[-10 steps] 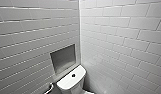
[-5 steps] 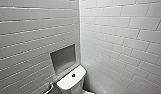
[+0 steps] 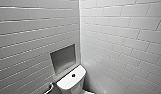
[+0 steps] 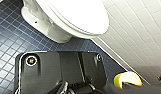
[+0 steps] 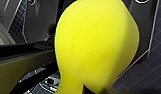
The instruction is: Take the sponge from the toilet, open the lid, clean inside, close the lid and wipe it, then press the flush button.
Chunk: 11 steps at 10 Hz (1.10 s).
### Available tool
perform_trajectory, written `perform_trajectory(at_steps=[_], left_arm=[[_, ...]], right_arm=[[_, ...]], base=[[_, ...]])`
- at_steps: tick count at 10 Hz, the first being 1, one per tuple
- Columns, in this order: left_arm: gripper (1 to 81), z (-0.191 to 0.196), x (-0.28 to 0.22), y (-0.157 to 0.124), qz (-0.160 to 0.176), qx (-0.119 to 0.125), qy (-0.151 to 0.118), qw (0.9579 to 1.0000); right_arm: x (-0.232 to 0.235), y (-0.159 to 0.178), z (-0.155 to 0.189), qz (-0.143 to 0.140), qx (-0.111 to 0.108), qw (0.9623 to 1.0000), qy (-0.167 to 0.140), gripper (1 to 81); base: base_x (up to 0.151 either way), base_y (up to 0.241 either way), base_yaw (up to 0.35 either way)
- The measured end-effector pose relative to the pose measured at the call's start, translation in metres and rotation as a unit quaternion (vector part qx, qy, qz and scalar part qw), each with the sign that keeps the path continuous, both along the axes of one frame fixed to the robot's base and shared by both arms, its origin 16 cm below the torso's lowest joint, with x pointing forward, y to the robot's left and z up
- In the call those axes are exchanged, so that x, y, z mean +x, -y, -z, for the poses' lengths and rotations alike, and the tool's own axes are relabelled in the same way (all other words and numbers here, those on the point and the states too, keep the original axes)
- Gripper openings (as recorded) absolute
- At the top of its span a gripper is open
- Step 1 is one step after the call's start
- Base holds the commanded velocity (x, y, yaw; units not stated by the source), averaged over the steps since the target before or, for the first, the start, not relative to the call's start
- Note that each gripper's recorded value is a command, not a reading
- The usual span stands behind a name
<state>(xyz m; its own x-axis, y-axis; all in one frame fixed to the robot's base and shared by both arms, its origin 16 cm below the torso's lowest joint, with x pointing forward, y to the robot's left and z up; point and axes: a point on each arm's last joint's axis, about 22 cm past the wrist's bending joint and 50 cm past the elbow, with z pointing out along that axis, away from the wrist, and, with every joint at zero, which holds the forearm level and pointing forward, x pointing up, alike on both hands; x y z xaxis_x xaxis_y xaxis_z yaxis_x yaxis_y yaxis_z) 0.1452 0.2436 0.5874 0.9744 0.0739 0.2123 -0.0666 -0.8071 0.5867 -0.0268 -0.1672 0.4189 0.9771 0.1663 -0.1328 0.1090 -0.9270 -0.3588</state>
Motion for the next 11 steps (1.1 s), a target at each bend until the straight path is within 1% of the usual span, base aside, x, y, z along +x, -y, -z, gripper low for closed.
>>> perform_trajectory(at_steps=[1, 2, 3, 5, 7, 8, 11], left_arm=[[81.1, -0.025, 0.041, 0.003, 0.006, -0.011, 0.031, 0.9995], [81.1, -0.047, 0.077, 0.004, 0.012, -0.017, 0.055, 0.9983], [81.1, -0.065, 0.102, 0.004, 0.018, -0.02, 0.064, 0.9976], [81.1, -0.096, 0.149, -0.006, 0.026, -0.018, 0.075, 0.9967], [81.1, -0.128, 0.213, -0.017, 0.028, -0.015, 0.087, 0.9957], [81.1, -0.144, 0.242, -0.018, 0.029, -0.018, 0.089, 0.9954], [81.1, -0.18, 0.315, -0.021, 0.024, -0.029, 0.086, 0.9956]], right_arm=[[-0.001, 0.0, 0.0, 0.0, 0.0, 1.0, -0.001, 1.0], [-0.001, 0.002, 0.0, 0.0, -0.001, 1.0, -0.001, 1.0], [0.0, 0.003, 0.0, -0.001, -0.002, 1.0, -0.001, 1.0], [-0.005, 0.002, 0.0, 0.0, -0.001, 1.0, -0.005, 1.0], [-0.027, 0.002, 0.0, 0.0, -0.001, 0.9995, -0.031, 1.0], [-0.038, 0.002, 0.0, 0.0, -0.001, 0.999, -0.044, 1.0], [-0.063, 0.001, -0.001, 0.002, -0.001, 0.997, -0.078, 1.0]], base=[[0.0, 0.0, 0.0], [0.0, 0.0, 0.0], [0.0, 0.0, 0.0], [0.0, 0.0, 0.0], [0.0, 0.0, 0.0], [0.0, 0.0, 0.0], [0.0, 0.0, 0.0]])
